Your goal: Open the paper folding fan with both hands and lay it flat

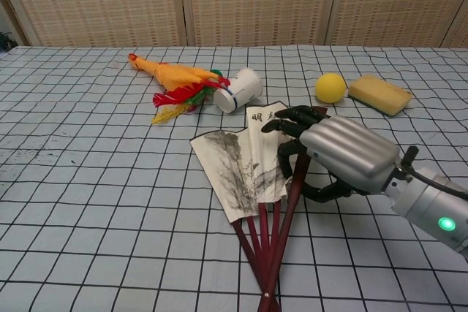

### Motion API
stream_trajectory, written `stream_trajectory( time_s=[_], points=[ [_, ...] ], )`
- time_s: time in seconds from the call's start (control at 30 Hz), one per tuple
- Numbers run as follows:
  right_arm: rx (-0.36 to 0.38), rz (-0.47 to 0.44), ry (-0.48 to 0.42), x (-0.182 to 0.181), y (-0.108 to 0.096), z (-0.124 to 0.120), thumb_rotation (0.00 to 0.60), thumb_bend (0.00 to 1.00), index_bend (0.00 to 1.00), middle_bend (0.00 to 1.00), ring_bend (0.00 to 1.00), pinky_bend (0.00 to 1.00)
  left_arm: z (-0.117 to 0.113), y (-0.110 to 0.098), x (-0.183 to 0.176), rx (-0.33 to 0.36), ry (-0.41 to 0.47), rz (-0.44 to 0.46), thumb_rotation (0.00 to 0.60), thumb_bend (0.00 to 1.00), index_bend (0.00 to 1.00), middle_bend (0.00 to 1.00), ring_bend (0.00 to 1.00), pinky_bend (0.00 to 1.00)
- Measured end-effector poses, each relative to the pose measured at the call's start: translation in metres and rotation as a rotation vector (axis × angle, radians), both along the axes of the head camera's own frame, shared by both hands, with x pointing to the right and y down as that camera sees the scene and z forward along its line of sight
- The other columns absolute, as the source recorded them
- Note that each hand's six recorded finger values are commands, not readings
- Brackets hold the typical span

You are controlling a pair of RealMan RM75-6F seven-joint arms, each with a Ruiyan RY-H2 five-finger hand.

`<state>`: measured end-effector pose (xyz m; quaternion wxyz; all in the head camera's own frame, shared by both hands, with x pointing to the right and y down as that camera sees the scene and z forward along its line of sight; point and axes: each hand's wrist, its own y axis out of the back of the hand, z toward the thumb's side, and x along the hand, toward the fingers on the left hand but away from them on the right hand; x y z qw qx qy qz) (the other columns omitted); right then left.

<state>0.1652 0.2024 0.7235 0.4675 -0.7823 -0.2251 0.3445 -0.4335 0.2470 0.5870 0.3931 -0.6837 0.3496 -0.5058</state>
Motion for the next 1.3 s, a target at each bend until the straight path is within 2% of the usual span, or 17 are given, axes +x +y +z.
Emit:
stream_trajectory(
  time_s=[0.17,0.3,0.37,0.53,0.63,0.73,0.83,0.97,1.07,1.2,1.3],
  points=[
    [-0.086,0.064,-0.092,-0.007,-0.003,-0.015,0.6,0.57,0.72,0.12,0.0,0.0,0.004,-0.001,0.001,-0.024,0.042,-0.005,0.6,0.47,0.05,0.0,0.0,0.12],
    [-0.157,0.123,-0.148,-0.011,-0.01,-0.023,0.6,0.56,0.74,0.13,0.0,0.0,0.008,-0.003,0.003,-0.047,0.086,-0.008,0.6,0.48,0.24,0.0,0.0,0.12],
    [-0.204,0.183,-0.2,-0.016,-0.02,-0.03,0.6,0.57,0.75,0.14,0.0,0.0,0.011,-0.003,0.006,-0.064,0.13,-0.013,0.6,0.49,0.36,0.0,0.0,0.12],
    [-0.322,0.316,-0.306,-0.031,-0.043,-0.046,0.6,0.57,0.75,0.14,0.0,0.0,0.023,-0.001,0.014,-0.118,0.254,-0.014,0.6,0.49,0.49,0.02,0.0,0.12],
    [-0.379,0.381,-0.362,-0.041,-0.056,-0.053,0.6,0.56,0.75,0.14,0.0,0.0,0.029,0.001,0.018,-0.145,0.301,-0.02,0.6,0.49,0.44,0.02,0.0,0.12],
    [-0.433,0.421,-0.419,-0.056,-0.065,-0.061,0.6,0.56,0.76,0.14,0.0,0.0,0.035,0.003,0.024,-0.182,0.368,-0.035,0.6,0.48,0.28,0.0,0.0,0.11],
    [-0.482,0.432,-0.468,-0.076,-0.071,-0.072,0.6,0.57,0.76,0.14,0.0,0.0,0.042,0.004,0.033,-0.211,0.434,-0.045,0.6,0.47,0.17,0.0,0.0,0.11],
    [-0.485,0.419,-0.488,-0.096,-0.073,-0.084,0.6,0.56,0.76,0.14,0.0,0.0,0.052,0.0,0.048,-0.234,0.519,-0.068,0.6,0.46,0.18,0.0,0.0,0.1],
    [-0.481,0.418,-0.507,-0.111,-0.071,-0.094,0.6,0.57,0.76,0.14,0.0,0.0,0.059,-0.008,0.06,-0.225,0.573,-0.092,0.6,0.46,0.18,0.0,0.0,0.1],
    [-0.501,0.425,-0.51,-0.124,-0.07,-0.1,0.6,0.57,0.76,0.14,0.0,0.0,0.064,-0.018,0.076,-0.211,0.669,-0.136,0.6,0.47,0.12,0.0,0.0,0.1],
    [-0.484,0.419,-0.508,-0.135,-0.069,-0.107,0.6,0.57,0.76,0.14,0.0,0.0,0.064,-0.022,0.089,-0.215,0.749,-0.163,0.6,0.46,0.1,0.0,0.0,0.1]
  ],
)
